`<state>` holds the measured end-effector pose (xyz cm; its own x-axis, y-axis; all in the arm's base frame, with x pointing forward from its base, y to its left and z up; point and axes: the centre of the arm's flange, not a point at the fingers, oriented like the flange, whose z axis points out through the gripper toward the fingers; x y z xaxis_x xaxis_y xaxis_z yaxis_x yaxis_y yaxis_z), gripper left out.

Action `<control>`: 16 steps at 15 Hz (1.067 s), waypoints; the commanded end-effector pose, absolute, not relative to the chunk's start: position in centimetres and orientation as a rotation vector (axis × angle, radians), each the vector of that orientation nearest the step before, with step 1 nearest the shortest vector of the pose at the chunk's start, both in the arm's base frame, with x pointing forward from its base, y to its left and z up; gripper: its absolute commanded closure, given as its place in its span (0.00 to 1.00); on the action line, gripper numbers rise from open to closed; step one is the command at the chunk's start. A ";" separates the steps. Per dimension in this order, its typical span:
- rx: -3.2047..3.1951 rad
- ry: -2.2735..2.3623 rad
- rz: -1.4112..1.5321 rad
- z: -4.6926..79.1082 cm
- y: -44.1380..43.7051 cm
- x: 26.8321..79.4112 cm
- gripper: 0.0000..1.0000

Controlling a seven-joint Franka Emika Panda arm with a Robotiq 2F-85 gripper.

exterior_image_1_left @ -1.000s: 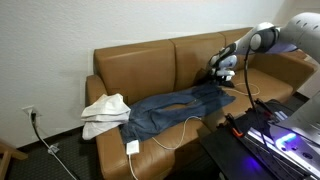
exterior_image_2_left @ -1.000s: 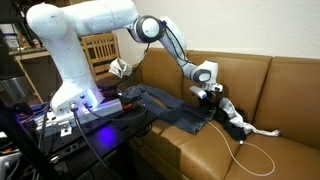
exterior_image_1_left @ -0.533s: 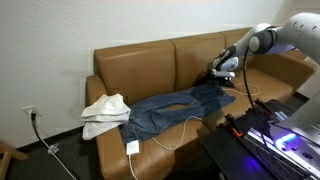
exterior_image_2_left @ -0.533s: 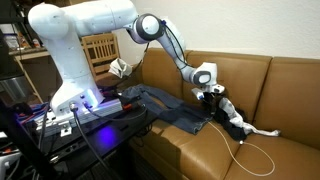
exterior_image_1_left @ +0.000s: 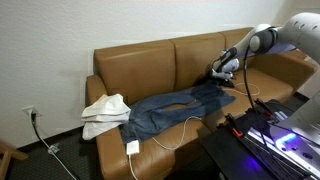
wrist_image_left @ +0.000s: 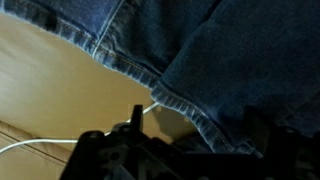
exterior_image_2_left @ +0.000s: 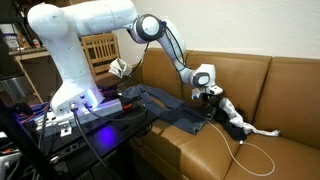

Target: Fold the trouser on the couch

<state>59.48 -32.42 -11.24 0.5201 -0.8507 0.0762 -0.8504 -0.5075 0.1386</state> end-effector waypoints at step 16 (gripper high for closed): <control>2.359 -2.083 0.042 -16.1 -37.4 63.2 0.00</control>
<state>58.78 -35.09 -10.55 0.1179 -0.9925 0.0307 -0.9913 -0.1195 -0.0553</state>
